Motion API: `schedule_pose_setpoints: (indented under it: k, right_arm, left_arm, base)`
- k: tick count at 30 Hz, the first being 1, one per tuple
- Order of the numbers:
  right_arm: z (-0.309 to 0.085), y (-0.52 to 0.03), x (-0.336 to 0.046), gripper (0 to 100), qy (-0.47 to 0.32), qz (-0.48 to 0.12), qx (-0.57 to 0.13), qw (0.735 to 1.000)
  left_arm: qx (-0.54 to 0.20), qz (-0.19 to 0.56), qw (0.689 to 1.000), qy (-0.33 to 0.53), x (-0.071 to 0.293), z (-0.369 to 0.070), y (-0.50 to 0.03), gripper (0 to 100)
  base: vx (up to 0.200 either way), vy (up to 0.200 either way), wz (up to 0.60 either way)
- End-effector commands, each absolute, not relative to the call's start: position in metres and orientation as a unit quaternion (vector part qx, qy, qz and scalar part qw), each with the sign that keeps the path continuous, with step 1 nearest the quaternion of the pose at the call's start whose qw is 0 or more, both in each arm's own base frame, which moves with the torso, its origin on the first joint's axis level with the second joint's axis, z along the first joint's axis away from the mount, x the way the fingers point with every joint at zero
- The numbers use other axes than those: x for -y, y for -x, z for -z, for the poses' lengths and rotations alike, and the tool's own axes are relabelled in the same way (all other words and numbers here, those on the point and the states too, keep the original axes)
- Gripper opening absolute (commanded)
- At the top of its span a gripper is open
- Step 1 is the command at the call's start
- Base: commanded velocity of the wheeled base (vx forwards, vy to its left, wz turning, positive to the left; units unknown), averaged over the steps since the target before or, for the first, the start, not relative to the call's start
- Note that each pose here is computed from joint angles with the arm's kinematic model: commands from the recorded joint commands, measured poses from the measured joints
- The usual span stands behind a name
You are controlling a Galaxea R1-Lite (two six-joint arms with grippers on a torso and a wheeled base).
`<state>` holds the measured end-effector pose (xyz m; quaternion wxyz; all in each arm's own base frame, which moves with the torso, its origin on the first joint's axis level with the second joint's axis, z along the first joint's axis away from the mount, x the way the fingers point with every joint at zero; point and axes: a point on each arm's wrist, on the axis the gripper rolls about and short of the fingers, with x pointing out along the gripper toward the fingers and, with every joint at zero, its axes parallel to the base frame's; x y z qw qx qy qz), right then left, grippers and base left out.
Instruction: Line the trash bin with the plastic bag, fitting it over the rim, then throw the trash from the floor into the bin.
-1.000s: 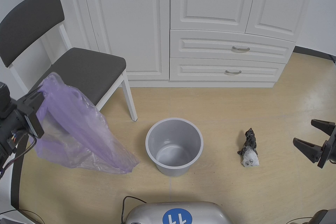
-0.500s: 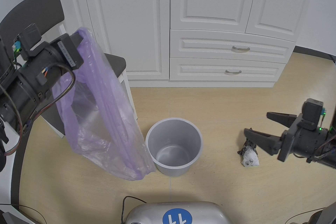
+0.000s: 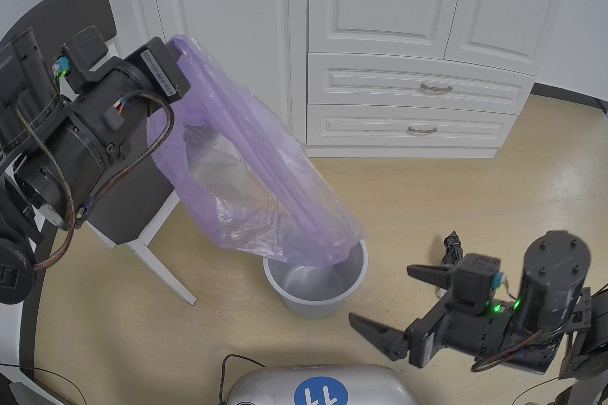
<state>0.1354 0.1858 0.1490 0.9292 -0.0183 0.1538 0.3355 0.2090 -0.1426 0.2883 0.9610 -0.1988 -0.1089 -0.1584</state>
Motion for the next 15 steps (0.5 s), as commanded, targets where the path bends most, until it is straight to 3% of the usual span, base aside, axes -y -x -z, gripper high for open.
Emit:
schedule_pose_setpoints:
  k: [1,7,15]
  right_arm:
    - [-0.117,-0.139,-0.207,100,0.060,-0.329,-0.201,0.921]
    - [-0.096,-0.176,-0.246,100,-0.014,-0.224,-0.174,0.959]
    - [-0.092,-0.207,-0.261,100,-0.069,-0.186,-0.117,0.973]
  left_arm:
    - [0.123,0.157,0.958,0.208,0.145,-0.294,-0.206,0]
    - [0.133,0.171,0.952,0.215,0.147,-0.300,-0.198,0]
    - [0.152,0.177,0.946,0.224,0.139,-0.311,-0.184,0]
  base:
    - [0.000,0.000,0.00]
    - [0.000,0.000,0.00]
    - [0.000,0.000,0.00]
